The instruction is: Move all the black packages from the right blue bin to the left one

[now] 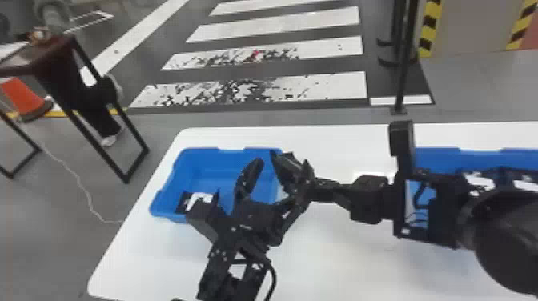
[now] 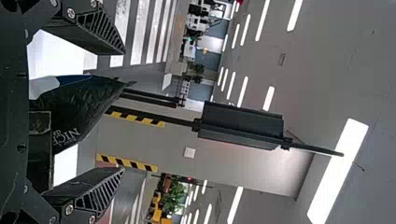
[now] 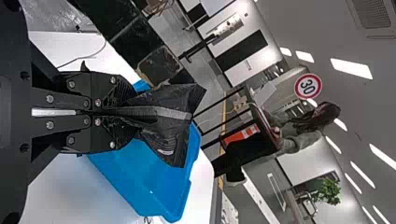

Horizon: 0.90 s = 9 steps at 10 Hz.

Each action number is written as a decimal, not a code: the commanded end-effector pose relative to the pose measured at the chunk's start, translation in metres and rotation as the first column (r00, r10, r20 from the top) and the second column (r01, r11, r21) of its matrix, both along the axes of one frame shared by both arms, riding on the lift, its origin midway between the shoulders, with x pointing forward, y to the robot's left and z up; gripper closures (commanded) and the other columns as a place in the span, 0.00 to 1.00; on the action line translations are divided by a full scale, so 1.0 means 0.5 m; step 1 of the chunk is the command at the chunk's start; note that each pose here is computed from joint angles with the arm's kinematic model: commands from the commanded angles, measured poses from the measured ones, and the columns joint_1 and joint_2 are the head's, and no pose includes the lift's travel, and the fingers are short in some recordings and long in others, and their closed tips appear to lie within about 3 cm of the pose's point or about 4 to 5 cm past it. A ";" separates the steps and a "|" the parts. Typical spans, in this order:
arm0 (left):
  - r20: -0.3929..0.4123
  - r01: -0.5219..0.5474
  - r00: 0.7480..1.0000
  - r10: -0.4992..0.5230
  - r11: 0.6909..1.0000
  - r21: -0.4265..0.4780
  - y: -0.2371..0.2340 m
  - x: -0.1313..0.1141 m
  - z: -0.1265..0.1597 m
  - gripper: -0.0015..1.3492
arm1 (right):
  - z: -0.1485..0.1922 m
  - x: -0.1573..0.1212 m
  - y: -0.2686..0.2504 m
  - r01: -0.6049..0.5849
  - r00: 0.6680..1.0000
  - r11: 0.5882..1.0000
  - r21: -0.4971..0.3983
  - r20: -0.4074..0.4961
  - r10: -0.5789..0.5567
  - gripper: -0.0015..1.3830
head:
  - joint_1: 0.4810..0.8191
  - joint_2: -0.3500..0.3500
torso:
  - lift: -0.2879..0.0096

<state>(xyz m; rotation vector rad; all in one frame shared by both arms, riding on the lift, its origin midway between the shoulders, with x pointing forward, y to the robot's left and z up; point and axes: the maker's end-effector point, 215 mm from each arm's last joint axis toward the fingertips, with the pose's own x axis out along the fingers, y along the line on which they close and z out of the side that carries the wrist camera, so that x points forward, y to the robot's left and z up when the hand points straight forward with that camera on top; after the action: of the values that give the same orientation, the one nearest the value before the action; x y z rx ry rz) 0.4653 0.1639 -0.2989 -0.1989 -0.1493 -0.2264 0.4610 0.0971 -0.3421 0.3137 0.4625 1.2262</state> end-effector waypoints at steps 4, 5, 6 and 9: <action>-0.017 -0.039 0.999 0.040 0.996 0.081 0.039 0.003 -0.011 0.91 | 0.013 -0.009 0.012 -0.011 1.000 1.000 0.018 0.011 0.011 0.82 | 0.63 0.96 | 0.50; -0.002 -0.053 0.999 0.053 0.993 0.106 0.049 0.002 0.001 0.90 | 0.009 -0.008 0.010 -0.009 1.000 1.000 0.015 0.007 0.009 0.82 | 0.63 0.97 | 0.50; 0.008 -0.056 0.998 0.056 0.991 0.125 0.049 0.000 0.006 0.90 | 0.006 -0.006 0.008 -0.005 1.000 1.000 0.016 0.007 0.005 0.82 | 0.63 0.98 | 0.50; -0.012 -0.049 0.999 0.051 0.990 0.133 0.046 -0.002 0.002 0.90 | 0.009 0.011 0.003 0.015 1.000 1.000 0.020 0.015 -0.015 0.82 | 0.63 0.98 | 0.50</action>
<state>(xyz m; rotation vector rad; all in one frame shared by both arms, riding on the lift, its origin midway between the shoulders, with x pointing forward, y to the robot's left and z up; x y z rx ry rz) 0.4648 0.1881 -0.2975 -0.0620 -0.1288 -0.1811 0.4645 0.0993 -0.3372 0.3244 0.4364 1.2222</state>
